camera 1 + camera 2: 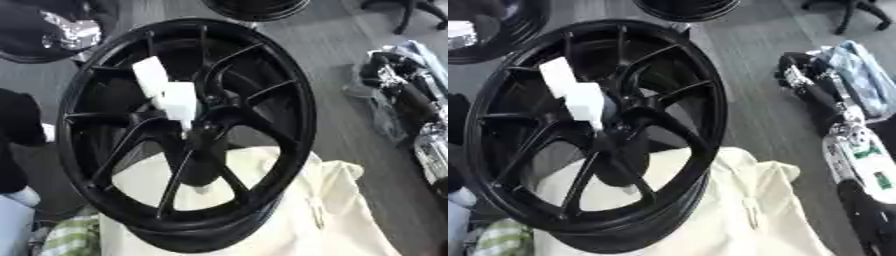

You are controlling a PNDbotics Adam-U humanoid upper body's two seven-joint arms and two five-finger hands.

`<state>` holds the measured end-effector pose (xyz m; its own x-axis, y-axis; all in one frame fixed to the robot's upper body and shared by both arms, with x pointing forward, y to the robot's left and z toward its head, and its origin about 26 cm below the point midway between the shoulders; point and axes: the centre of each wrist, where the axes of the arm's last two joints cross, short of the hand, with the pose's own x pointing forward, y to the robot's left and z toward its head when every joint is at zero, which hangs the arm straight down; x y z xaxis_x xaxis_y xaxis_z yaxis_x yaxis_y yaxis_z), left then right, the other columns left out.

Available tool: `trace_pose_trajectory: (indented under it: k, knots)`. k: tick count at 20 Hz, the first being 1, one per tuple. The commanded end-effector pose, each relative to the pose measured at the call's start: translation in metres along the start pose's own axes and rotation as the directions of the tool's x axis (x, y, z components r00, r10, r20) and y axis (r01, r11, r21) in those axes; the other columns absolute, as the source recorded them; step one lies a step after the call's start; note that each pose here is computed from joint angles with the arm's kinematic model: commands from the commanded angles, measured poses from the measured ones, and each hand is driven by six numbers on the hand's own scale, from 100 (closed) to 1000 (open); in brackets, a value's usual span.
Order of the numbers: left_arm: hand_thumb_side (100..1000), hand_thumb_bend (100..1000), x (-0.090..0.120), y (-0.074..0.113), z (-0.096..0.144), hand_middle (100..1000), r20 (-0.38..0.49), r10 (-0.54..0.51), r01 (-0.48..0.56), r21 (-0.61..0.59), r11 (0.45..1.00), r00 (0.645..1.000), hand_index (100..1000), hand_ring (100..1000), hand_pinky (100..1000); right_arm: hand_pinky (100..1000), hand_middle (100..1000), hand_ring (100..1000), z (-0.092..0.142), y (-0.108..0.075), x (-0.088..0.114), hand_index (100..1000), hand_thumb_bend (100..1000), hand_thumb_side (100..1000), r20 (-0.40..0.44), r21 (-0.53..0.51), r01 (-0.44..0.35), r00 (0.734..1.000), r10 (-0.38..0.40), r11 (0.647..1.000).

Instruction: Pull the pin out of the wheel hub.

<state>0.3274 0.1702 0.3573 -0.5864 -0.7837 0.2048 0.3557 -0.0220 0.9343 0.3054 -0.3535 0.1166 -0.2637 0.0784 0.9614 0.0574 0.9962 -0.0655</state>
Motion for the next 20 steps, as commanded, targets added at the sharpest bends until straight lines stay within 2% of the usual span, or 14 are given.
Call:
trace_pose_trajectory:
  k: [1,4,9,14,20]
  knots:
    - [755,172,0.0,0.01,-0.012,789,-0.023,0.021,-0.022,-0.023,0.999,1.0,849,791,837,803,630,717,-0.004,-0.004,0.009,737,252,383,0.017,0.014,-0.02,1.0,0.02,1.0]
    - [740,179,-0.006,0.016,-0.028,790,-0.036,0.03,-0.031,-0.031,0.999,0.999,850,792,838,804,630,717,-0.004,-0.003,0.008,737,252,383,0.014,0.018,-0.016,1.0,0.016,1.0]
    - [701,240,-0.012,0.018,-0.046,803,-0.059,0.01,-0.013,-0.037,0.999,0.998,859,807,855,804,631,717,-0.004,-0.002,0.006,737,253,382,0.007,0.021,-0.009,1.0,0.009,1.0]
    - [664,293,-0.015,0.018,-0.053,808,-0.09,-0.026,0.022,-0.042,0.999,0.996,862,814,864,804,632,717,-0.004,-0.001,0.005,737,254,383,0.003,0.024,-0.007,1.0,0.006,1.0]
    - [590,403,-0.019,0.013,-0.057,803,-0.116,-0.05,0.044,-0.053,0.998,0.992,857,818,869,804,633,717,-0.004,-0.001,0.004,737,256,383,-0.002,0.024,-0.004,1.0,0.004,1.0]
